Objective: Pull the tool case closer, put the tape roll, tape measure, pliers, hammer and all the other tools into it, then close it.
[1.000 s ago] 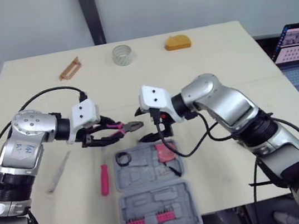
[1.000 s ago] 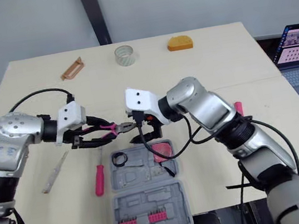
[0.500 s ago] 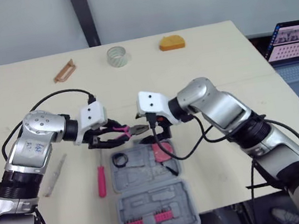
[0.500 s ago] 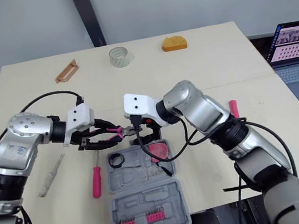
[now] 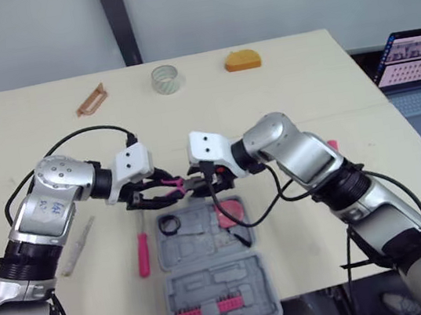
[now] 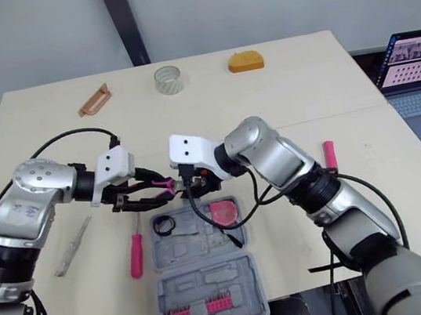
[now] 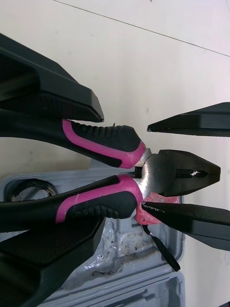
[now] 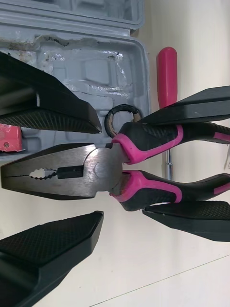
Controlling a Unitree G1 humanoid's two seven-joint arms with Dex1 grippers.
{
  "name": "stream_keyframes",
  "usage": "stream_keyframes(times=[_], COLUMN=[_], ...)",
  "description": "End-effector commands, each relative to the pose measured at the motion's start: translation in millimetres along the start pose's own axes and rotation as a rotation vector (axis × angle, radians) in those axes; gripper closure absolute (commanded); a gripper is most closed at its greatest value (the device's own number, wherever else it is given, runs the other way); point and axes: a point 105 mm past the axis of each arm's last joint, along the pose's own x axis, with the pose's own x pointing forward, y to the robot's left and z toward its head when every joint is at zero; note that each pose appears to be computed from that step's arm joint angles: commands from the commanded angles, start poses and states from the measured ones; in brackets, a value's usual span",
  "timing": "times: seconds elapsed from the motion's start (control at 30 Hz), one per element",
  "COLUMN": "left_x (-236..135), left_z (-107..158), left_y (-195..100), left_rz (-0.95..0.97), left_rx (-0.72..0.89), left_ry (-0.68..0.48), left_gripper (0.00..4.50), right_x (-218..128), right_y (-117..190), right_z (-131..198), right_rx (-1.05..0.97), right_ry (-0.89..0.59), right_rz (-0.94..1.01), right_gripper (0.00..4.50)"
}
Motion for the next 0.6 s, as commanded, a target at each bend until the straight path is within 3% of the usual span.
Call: stream_keyframes(times=[0.03, 0.17, 0.53, 0.57, 0.6], left_x=[-2.2, -1.4, -2.4, -3.3, -4.8], left_z=[11.7, 10.7, 8.5, 9.8, 11.0], left_y=[0.2, 0.5, 0.9, 0.4, -1.0], left_rz=[0.014, 0.016, 0.039, 0.043, 0.045], left_rx=[0.049, 0.049, 0.072, 0.082, 0.088], left_ry=[-0.023, -0.024, -0.036, -0.047, -0.059], left_gripper=[1.95, 1.95, 1.95, 0.94, 0.65], right_x=[-4.2, -4.4, -9.3, -10.8, -12.3], right_y=[-2.0, -1.7, 0.4, 2.6, 5.7], right_z=[14.5, 13.7, 9.3, 9.9, 11.3], right_rx=[-0.051, -0.054, -0.112, -0.124, -0.136], right_ry=[-0.028, -0.025, -0.030, -0.041, -0.058], right_rz=[-0.007, -0.008, -0.025, -0.021, -0.017], right_gripper=[1.75, 3.51, 3.52, 3.52, 3.52])
